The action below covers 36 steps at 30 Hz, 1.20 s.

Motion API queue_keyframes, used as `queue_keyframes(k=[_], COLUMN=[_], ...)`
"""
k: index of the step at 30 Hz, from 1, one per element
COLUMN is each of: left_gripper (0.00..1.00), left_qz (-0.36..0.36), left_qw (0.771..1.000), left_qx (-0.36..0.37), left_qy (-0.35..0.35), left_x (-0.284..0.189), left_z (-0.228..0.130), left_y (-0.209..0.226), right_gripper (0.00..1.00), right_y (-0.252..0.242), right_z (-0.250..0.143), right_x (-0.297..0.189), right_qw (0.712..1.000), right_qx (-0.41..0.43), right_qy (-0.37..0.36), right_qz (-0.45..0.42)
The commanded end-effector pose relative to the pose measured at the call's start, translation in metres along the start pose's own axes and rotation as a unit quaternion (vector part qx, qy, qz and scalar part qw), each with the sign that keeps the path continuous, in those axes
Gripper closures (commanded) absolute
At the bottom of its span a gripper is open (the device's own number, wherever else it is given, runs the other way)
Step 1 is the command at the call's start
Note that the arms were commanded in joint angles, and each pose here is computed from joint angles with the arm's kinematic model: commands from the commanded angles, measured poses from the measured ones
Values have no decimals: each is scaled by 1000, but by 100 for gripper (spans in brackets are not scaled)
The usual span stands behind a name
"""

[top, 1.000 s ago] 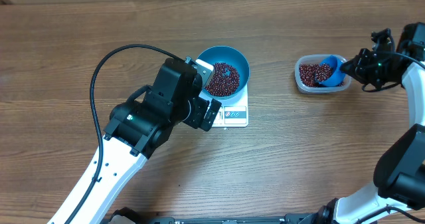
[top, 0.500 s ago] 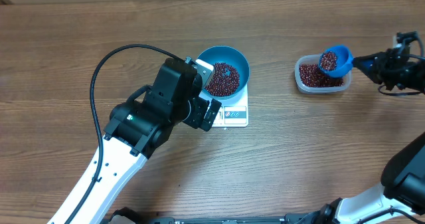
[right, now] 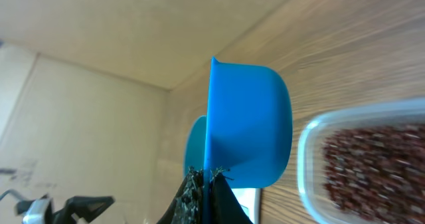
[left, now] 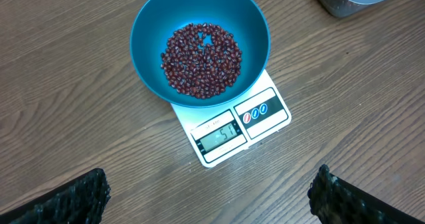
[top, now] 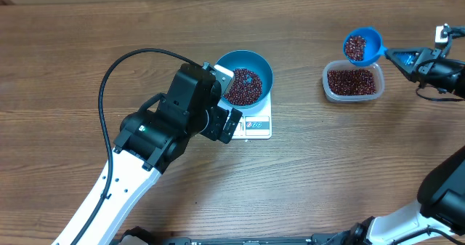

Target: Scoop item into bowl and weigh 150g on scale

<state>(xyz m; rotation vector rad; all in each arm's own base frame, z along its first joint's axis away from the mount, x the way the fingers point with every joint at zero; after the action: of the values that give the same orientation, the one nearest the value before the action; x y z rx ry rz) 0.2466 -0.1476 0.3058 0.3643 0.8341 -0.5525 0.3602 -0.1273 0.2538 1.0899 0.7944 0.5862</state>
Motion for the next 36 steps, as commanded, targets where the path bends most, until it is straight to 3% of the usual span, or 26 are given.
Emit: queue_keyframes(k=[1, 17, 36], left_gripper=[0, 0, 0], left_qz=[0, 0, 0], left_qw=[1000, 1000, 1000], left_qx=[4, 4, 4], left_qy=[-14, -15, -14], left_x=[-7, -7, -7], left_z=[5, 5, 5], left_y=[2, 2, 2], right_gripper=[96, 96, 96], right_y=[17, 79, 101], right_z=[-4, -25, -84], right_x=[21, 125, 214], right_qw=[998, 966, 922], right_qx=[-29, -215, -356], right_qy=[32, 115, 150], right_qz=[51, 82, -31])
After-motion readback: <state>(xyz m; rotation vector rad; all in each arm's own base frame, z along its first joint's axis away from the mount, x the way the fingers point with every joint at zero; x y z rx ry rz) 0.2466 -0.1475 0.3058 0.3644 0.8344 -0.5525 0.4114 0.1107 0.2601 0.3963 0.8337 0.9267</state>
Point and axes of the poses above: each gripper's point midway between its finger pads, its own x axis out along the fingers, its own y axis along the line the jaws close on, z = x × y, the point moved 9 cm from there along -x, back along the fingers, and after that the axes turned 10 degrees about x, right-handed, at the moved point
